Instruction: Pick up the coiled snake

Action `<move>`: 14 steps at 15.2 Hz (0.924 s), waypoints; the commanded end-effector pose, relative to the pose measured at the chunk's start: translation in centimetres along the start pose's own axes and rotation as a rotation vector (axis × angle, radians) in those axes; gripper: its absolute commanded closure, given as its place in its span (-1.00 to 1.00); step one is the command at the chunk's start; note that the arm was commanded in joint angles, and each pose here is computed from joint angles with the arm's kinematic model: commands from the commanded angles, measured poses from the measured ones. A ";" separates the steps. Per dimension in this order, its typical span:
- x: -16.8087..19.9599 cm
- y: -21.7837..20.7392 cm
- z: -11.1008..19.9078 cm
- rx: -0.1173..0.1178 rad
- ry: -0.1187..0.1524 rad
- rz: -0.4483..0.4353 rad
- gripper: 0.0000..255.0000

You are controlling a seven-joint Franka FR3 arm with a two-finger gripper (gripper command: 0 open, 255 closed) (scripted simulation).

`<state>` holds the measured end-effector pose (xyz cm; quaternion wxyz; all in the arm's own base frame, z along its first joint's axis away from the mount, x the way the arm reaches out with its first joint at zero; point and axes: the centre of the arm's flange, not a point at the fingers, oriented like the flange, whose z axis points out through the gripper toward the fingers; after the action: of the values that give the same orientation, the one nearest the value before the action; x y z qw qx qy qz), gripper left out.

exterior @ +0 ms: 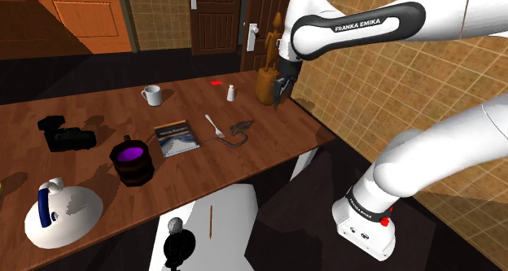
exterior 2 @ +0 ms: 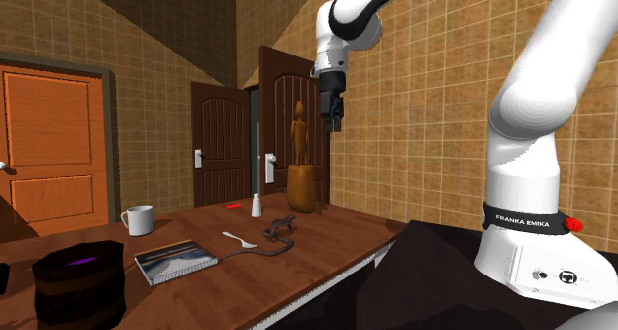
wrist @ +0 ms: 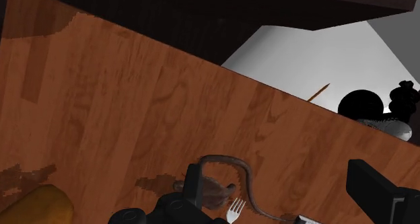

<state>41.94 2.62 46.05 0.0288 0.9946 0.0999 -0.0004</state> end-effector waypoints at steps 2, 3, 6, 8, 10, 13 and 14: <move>2.2 0.1 3.2 0.004 0.002 -0.007 -1.00; 3.0 0.0 4.2 0.006 0.002 -0.009 -1.00; 5.4 -0.1 7.4 0.010 0.002 -0.016 -1.00; 7.0 -0.2 9.5 0.013 0.002 -0.021 -1.00; 8.6 -0.3 11.5 0.016 0.002 -0.025 -1.00; 11.0 -0.5 14.7 0.021 0.002 -0.032 -1.00; 11.8 -0.6 15.7 0.022 0.002 -0.034 -1.00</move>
<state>52.74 4.32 31.36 0.0187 0.9931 0.1158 -0.0013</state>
